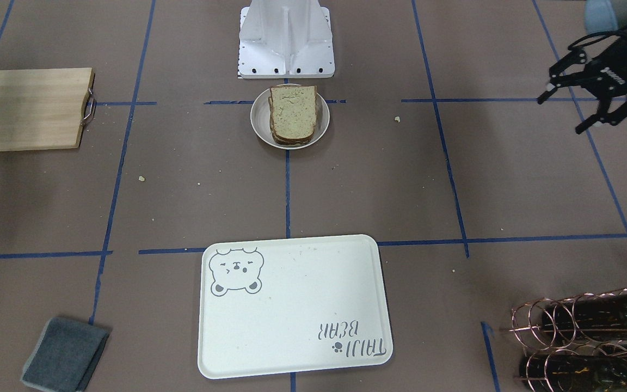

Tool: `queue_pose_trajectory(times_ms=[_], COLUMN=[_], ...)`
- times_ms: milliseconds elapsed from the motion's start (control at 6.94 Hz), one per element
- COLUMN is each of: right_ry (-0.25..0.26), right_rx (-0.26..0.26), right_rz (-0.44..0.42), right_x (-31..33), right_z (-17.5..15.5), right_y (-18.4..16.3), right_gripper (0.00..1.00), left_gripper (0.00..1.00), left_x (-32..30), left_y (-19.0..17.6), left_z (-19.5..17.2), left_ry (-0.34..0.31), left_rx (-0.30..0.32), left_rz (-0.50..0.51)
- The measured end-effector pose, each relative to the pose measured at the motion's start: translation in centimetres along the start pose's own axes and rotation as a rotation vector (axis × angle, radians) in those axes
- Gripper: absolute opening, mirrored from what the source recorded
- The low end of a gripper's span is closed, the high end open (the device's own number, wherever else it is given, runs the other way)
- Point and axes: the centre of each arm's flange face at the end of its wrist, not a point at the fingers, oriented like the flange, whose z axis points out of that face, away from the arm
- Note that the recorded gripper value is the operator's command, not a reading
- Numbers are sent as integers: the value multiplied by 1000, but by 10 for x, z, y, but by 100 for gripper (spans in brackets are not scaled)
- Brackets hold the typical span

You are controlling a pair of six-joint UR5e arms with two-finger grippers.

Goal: Make sandwich and place on tray
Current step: 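Reach the left gripper to the plate rim and grasp the plate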

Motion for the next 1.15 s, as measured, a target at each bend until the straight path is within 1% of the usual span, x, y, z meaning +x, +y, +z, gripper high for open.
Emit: queue_pose_trajectory(times_ms=[144,288,432,577,721,865,1009,1153], right_ry=[6,11,13,13,14,14,14,14], right_rx=[-22,-36,-40,-41,-42,-43,-43,-44], right_rz=[65,104,119,124,126,128,128,129], right_x=[27,43,51,54,55,56,56,57], right_z=[3,5,5,5,6,6,6,7], right_y=[38,64,77,83,86,87,88,89], right_gripper=[100,100,100,100,100,100,100,100], left_gripper=[100,100,95,82,71,64,64,64], left_x=[50,93,135,171,204,234,257,269], left_y=[1,8,21,33,39,41,45,50], left_z=[42,83,125,166,208,246,276,292], left_ry=[13,24,28,20,-1,-27,-47,-56], left_rx=[-9,-15,-18,-17,-13,-7,-7,-15], left_rz=[-132,-248,-345,-426,-498,-550,-583,-593])
